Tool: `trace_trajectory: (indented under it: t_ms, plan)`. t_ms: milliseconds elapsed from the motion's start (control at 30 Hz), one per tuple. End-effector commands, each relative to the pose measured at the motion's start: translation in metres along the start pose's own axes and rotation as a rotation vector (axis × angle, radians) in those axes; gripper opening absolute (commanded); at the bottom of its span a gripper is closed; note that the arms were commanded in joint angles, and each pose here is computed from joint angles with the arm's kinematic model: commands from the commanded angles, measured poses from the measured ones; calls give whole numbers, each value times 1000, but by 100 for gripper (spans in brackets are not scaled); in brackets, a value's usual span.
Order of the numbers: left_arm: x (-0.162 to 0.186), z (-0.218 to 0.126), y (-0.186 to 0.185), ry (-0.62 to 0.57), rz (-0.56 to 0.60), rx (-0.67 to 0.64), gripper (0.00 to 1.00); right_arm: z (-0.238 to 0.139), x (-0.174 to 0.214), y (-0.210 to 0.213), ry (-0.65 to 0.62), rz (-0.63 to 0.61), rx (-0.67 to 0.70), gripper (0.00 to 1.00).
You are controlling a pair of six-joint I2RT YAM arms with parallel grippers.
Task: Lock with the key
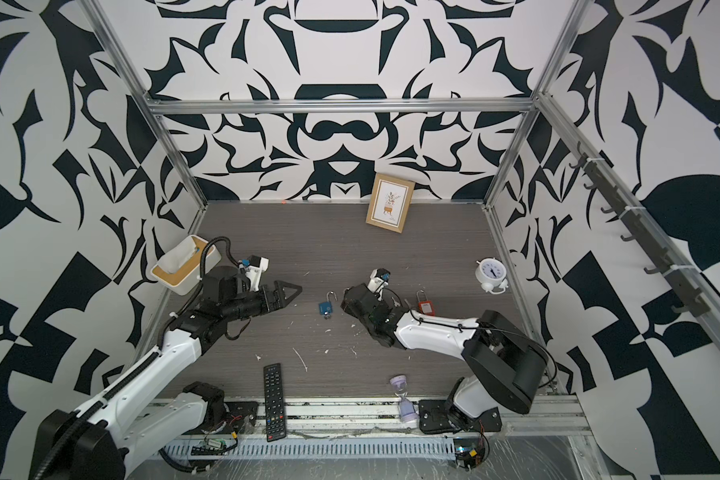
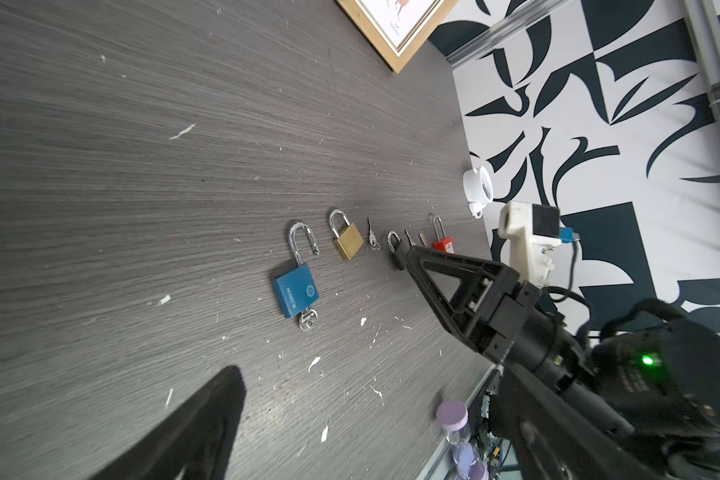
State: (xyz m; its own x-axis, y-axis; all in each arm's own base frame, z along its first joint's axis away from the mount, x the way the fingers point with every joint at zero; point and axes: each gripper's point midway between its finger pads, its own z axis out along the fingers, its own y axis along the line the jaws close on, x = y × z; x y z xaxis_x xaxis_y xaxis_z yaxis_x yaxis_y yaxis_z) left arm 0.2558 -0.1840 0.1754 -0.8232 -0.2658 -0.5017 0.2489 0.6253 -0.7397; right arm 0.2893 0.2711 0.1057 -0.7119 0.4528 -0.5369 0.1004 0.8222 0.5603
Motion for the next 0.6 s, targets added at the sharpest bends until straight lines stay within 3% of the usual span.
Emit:
trace_trajectory:
  t_ms: [0,200,367,567]
  plan:
    - [6,-11,15,-41,-17,-71,99,-25,4,15,139,-337,33,63]
    - [5,-36,45,-170,-62,-231,98,-25,16,34,263,-578,135,59]
    - [17,-35,27,-54,47,-148,96,-3,24,50,239,-636,147,58]
    - [18,-31,34,-38,-40,-101,95,28,40,59,283,-670,151,59]
